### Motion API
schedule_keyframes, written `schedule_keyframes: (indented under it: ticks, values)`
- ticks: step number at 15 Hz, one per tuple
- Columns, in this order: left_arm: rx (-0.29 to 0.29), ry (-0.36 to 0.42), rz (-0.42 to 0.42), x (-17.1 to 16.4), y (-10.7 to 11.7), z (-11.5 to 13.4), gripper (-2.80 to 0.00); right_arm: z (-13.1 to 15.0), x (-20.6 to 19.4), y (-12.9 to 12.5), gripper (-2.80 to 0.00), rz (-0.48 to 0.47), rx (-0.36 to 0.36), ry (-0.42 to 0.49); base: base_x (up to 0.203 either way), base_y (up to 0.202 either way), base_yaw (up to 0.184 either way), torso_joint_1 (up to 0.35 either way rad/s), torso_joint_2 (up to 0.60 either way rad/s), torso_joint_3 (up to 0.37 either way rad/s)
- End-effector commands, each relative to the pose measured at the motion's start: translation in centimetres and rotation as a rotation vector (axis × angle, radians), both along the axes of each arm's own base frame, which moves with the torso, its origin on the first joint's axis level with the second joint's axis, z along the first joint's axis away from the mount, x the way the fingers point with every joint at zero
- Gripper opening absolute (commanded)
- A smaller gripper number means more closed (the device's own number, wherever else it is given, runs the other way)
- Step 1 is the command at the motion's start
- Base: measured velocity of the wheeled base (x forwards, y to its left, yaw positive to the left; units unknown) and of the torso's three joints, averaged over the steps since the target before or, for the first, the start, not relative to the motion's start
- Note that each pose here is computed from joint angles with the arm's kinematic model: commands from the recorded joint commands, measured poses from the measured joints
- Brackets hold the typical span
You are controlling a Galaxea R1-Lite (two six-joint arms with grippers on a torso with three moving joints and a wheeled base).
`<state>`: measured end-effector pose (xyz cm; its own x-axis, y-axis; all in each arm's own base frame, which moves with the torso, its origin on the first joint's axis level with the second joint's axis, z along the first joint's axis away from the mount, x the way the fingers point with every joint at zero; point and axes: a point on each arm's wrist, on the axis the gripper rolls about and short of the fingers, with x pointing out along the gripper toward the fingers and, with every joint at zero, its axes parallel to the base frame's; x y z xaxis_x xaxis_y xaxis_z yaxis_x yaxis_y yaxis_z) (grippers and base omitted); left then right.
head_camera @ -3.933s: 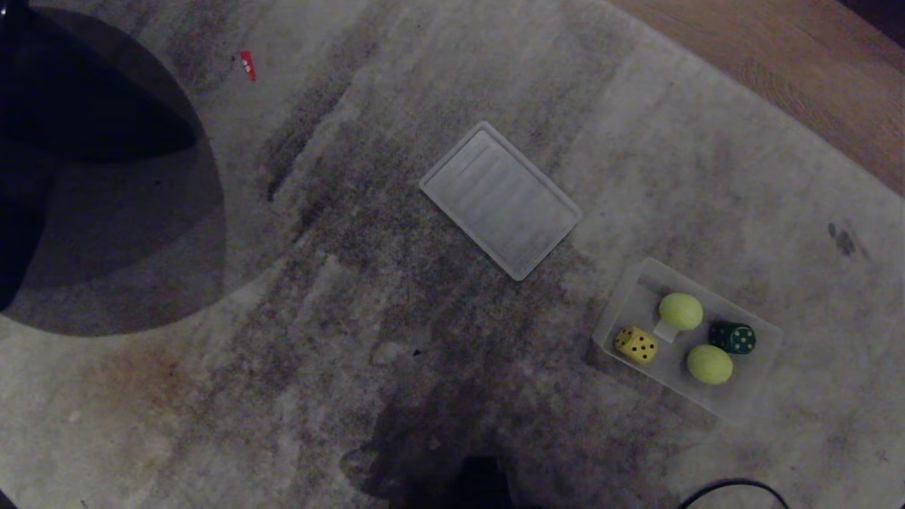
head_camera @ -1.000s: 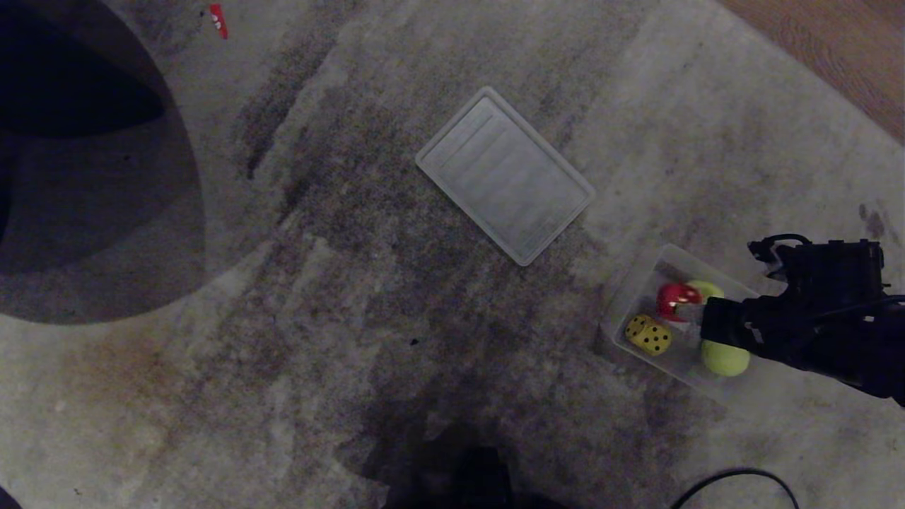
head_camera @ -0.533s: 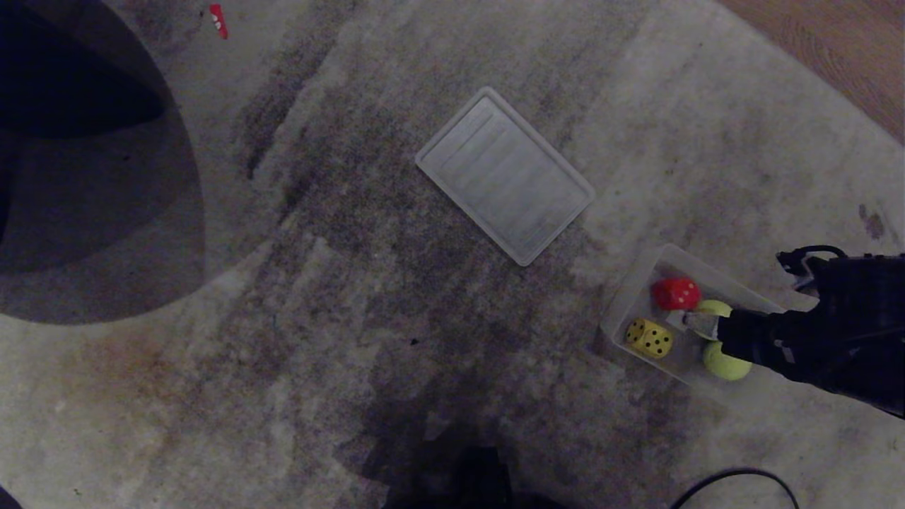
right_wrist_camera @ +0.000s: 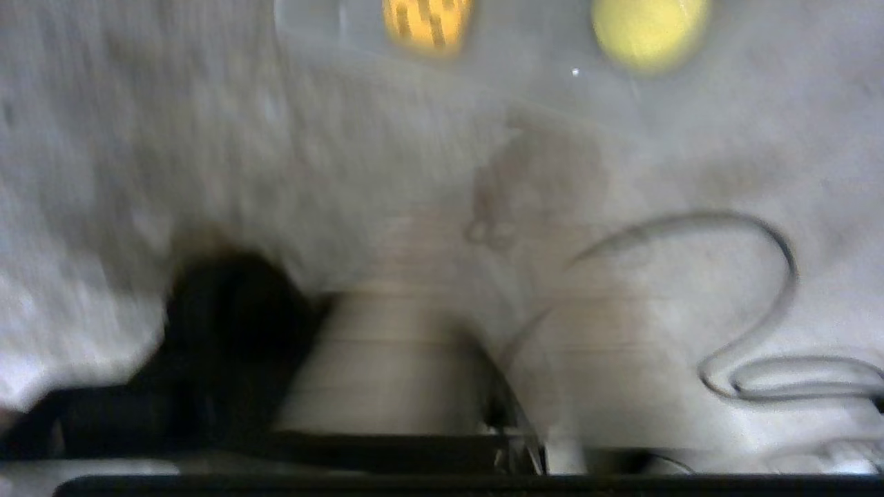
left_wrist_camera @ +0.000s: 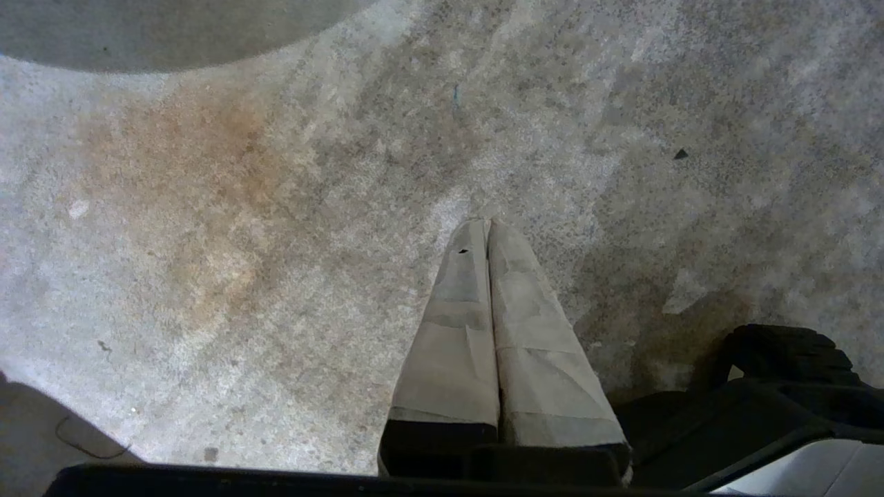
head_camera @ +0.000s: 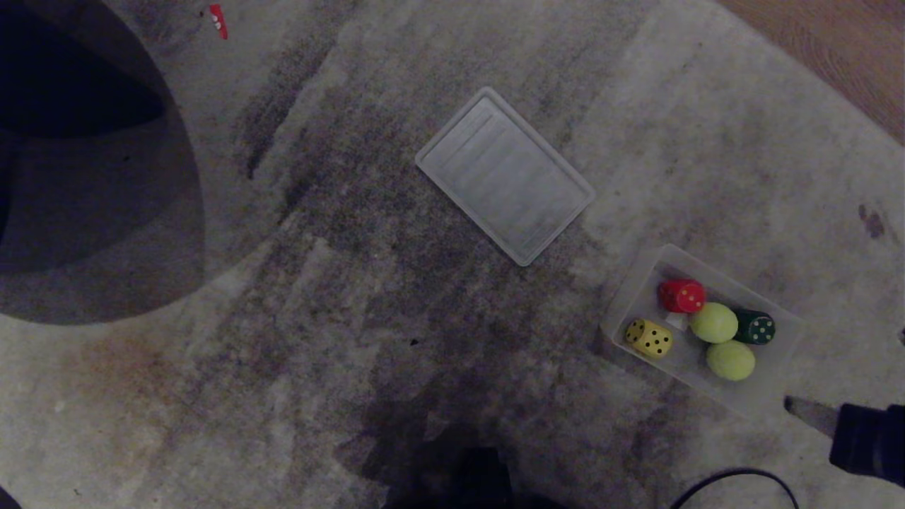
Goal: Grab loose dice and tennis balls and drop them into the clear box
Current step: Pick up toys out of the box
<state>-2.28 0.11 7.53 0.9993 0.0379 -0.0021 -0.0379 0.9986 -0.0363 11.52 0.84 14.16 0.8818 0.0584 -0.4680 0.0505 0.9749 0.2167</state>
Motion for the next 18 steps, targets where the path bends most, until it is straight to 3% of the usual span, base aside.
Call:
schedule_keyframes:
  ticks: [1,5,8,13,15,16,18]
  values:
    - [0.000,0.002,0.000,0.0,0.0,0.0,-2.80,0.0,-6.1,-0.5,-2.80,0.006,-0.005,-0.153,0.000,0.000,0.000,0.000,0.00,0.000]
    - [0.000,0.002,0.000,0.0,0.0,0.0,-2.80,-3.4,-11.6,-0.9,-2.80,0.006,-0.032,-0.185,0.000,0.000,0.000,0.000,0.00,0.000]
    - [0.000,0.002,0.000,0.0,0.0,0.0,-2.80,-5.2,-12.8,-1.0,-2.80,-0.043,-0.058,-0.200,0.000,0.000,0.000,0.000,0.00,0.000]
    - [0.000,0.002,0.000,0.0,0.0,0.0,-2.80,-5.9,-14.4,-0.9,-2.80,-0.042,-0.060,-0.459,0.000,0.000,0.000,0.000,0.00,0.000]
    - [0.000,0.002,0.000,0.0,0.0,0.0,-2.80,-6.3,-13.8,-1.0,-2.80,-0.060,-0.118,-0.535,0.000,0.000,0.000,0.000,0.00,0.000]
    - [0.000,0.002,0.000,0.0,0.0,0.0,-2.80,-6.4,-13.7,-1.0,-2.80,-0.057,-0.131,-0.528,0.000,0.000,0.000,0.000,0.00,0.000]
    - [0.000,0.002,0.000,0.0,0.0,0.0,-2.80,-6.6,-13.7,-0.9,-2.80,0.013,-0.230,-0.507,0.000,0.000,0.000,0.000,0.00,0.000]
